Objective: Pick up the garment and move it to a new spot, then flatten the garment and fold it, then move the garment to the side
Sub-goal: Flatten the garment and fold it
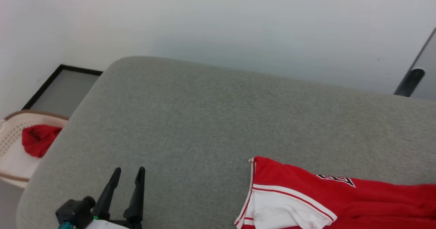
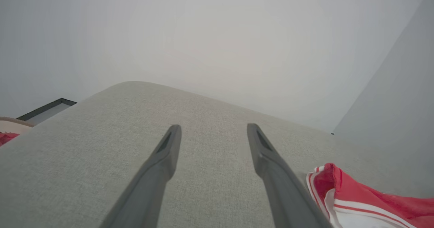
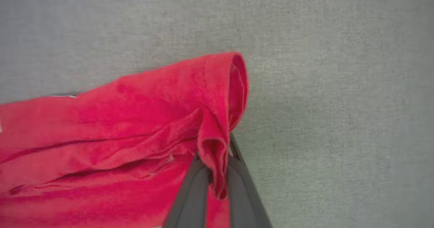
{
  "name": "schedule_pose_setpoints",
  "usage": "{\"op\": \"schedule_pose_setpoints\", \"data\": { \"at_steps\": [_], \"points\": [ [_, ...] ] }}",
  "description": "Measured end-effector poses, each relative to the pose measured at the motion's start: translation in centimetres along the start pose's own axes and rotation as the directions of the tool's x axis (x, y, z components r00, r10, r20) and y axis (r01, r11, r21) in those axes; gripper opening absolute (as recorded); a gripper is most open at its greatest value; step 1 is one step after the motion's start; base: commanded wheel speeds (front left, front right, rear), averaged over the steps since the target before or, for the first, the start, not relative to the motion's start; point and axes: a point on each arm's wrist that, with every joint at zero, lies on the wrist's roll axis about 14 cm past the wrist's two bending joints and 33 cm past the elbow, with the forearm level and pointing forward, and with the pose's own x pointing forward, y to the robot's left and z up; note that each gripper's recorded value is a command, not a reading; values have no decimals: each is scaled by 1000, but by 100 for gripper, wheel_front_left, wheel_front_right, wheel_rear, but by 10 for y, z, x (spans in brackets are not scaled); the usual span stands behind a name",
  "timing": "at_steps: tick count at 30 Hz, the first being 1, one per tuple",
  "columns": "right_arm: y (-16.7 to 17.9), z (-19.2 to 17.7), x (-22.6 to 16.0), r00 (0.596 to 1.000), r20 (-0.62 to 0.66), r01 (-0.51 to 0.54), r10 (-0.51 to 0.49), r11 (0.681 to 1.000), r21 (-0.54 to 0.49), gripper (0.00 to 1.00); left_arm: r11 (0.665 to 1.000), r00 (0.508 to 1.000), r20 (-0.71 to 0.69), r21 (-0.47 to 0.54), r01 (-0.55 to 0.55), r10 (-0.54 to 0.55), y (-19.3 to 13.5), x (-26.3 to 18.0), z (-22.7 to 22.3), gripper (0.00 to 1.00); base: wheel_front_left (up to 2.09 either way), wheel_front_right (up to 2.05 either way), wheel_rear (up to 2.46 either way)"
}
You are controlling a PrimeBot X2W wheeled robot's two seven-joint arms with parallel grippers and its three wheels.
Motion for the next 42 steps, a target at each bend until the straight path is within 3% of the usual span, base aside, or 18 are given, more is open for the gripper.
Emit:
{"op": "schedule_pose_setpoints", "data": {
  "at_steps": [5, 11, 20, 28, 35, 42],
  "points": [
    [45, -1, -15, 986, 29, -167, 167, 986, 23, 0, 1000, 1000, -3, -21, 16, -16, -4, -1, -2, 100, 0, 0, 0],
    [101, -1, -37, 935, 77, -346, 346, 938, -16, 0, 998, 999, 2, -48, 34, -34, -11, 3, -2, 100, 0, 0, 0],
    [204, -11, -49, 827, 58, -551, 559, 827, -110, 0, 998, 1000, 4, -61, 15, -15, -7, -1, -2, 100, 0, 0, 0],
    [287, -21, -53, 738, 5, -663, 675, 727, -176, 0, 997, 1000, 11, -75, -29, 29, 2, -8, -1, 100, 0, 0, 0],
    [337, -33, -48, 696, -48, -707, 717, 672, -220, 0, 995, 998, 11, -81, -62, 64, 9, -12, -1, 100, 0, 0, 0],
    [360, -36, -35, 696, -64, -706, 716, 665, -245, 0, 992, 996, 3, -90, -90, 90, 14, -14, -4, 100, 0, 0, 0]
  ]
}}
